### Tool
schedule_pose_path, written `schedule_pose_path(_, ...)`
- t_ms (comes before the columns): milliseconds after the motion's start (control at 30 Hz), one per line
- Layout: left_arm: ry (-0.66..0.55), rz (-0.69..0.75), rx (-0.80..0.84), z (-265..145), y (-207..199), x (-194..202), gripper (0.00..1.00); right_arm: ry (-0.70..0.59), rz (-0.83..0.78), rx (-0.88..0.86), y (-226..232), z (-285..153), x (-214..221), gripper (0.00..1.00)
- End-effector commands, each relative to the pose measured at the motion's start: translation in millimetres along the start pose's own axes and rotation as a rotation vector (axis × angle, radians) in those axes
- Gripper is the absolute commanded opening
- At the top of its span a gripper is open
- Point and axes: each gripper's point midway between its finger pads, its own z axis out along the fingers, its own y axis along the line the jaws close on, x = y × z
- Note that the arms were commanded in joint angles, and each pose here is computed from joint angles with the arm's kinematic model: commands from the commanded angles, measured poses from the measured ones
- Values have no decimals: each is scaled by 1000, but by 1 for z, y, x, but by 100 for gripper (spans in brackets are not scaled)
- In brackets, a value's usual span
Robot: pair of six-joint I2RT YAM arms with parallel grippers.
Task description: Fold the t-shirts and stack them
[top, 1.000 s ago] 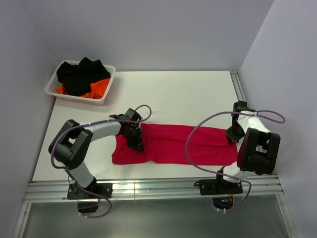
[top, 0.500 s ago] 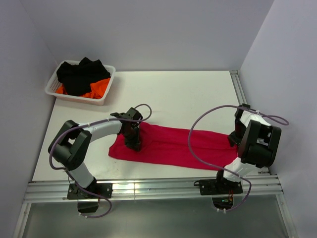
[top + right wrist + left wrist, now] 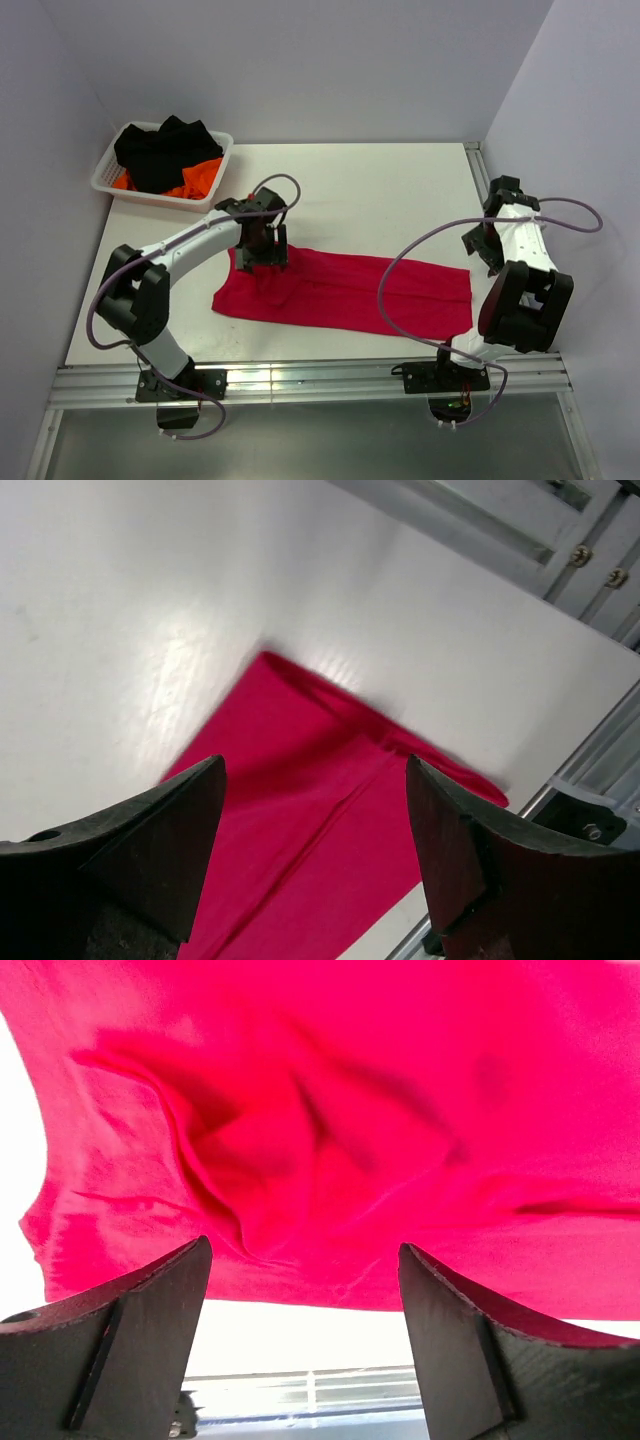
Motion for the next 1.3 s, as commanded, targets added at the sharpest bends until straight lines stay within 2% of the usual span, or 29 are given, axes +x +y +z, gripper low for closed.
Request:
schedule_pose_path(0,-78,-78,0,-28,5,-27,81,-7,-20,-47,7,-26,2,79)
schedule_pose_path(33,-83,-92,5,-30,6,-32,78,-12,-27,-66,10,-30,3,79)
schedule_pose_path(100,-76,-124,12,-27,11,-36,74,-2,-53,-96,20,-30,10,67)
schedule_pose_path(133,-72,-134,13,-25,13,-37,67,3,-64,-103,22,-28,13,43)
schedule_pose_path(167,-64,-143,14,-21,15,-37,64,11,-72,-113,26,-23,18,27)
schedule_pose_path(233,-42,-171,11,-9,22,-35,53,35,-89,-119,32,-14,26,8)
schedule_pose_path(333,-12,-210,3,9,31,-33,48,69,-118,-100,36,9,41,0)
schedule_pose_path(400,-6,-231,-5,18,36,-35,45,67,-127,-112,44,20,44,0)
schedule_pose_path(467,2,-238,-21,31,38,-37,33,78,-144,-100,47,37,49,0)
schedule_pose_path(600,41,-243,-51,59,36,-42,19,113,-178,-56,47,65,61,0)
schedule_pose_path(667,51,-245,-66,68,36,-45,3,147,-180,-39,45,72,69,0)
schedule_pose_path(700,58,-248,-78,76,36,-49,0,164,-186,-28,44,76,75,0)
schedule_pose_path(833,59,-234,-123,93,37,-68,0,203,-231,-25,47,76,104,0)
schedule_pose_path(867,56,-221,-133,97,37,-72,0,159,-294,36,40,72,109,0)
schedule_pose_path(933,39,-217,-165,105,38,-94,1,142,-348,15,38,65,116,0)
schedule_pose_path(1067,19,-195,-189,118,33,-137,0,198,-381,-18,29,53,133,0)
schedule_pose_path(1100,-12,-198,-175,124,25,-160,0,218,-401,-35,30,49,141,0)
schedule_pose_path(1267,-42,-215,-114,135,7,-204,0,310,-520,-80,27,33,193,0)
